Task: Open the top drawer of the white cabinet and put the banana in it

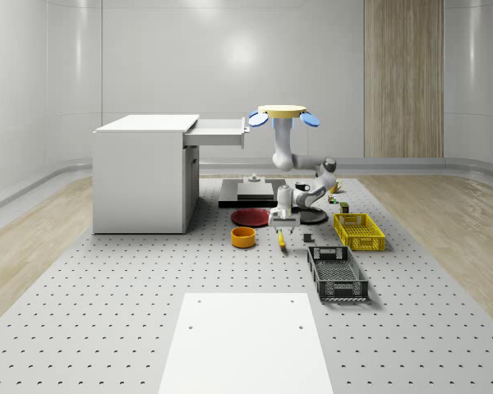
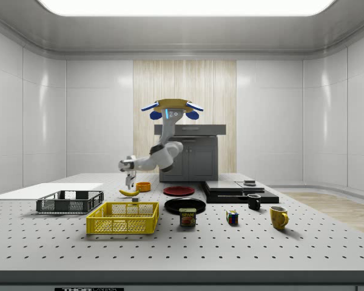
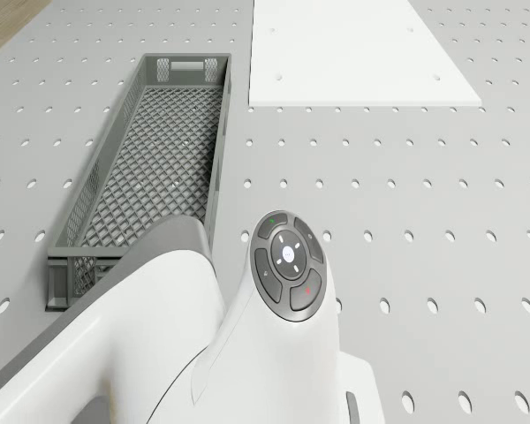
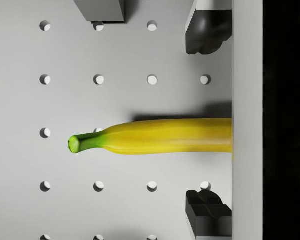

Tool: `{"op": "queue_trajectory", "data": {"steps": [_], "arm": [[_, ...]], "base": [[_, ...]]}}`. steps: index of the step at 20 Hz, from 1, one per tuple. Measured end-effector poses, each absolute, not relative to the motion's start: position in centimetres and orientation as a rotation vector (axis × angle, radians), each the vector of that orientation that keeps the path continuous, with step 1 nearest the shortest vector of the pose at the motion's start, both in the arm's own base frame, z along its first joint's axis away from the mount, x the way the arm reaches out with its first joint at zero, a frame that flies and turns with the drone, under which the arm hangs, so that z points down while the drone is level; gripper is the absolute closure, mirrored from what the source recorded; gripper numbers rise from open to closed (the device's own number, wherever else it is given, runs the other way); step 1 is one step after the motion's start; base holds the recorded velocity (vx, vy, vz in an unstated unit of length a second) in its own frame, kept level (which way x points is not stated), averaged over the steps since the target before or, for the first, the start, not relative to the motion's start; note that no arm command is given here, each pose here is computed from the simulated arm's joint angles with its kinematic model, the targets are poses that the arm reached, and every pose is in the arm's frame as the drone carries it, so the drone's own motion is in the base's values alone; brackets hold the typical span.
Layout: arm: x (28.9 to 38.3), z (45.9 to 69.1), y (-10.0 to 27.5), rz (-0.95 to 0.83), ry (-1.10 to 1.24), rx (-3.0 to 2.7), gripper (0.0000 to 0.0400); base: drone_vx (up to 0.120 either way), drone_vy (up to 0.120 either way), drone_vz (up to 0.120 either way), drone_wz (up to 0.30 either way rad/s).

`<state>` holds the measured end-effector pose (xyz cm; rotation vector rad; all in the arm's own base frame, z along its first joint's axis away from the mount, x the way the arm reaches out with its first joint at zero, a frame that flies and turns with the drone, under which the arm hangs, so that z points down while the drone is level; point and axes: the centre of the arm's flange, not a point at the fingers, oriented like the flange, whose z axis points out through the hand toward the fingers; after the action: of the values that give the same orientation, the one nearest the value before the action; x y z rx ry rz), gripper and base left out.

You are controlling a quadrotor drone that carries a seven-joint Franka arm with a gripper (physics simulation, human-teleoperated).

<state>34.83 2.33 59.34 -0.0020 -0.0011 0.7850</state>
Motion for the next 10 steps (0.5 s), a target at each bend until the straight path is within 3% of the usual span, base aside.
{"op": "queue_trajectory", "data": {"steps": [4, 10], "arm": [[35.61, 60.4, 2.5, 0.785, -0.001, -0.002, 0.0], [36.06, 61.9, 3.0, 0.785, -0.001, -0.002, 0.0]], "base": [[0.0, 0.0, 0.0, 0.0], [0.0, 0.0, 0.0, 0.0]]}}
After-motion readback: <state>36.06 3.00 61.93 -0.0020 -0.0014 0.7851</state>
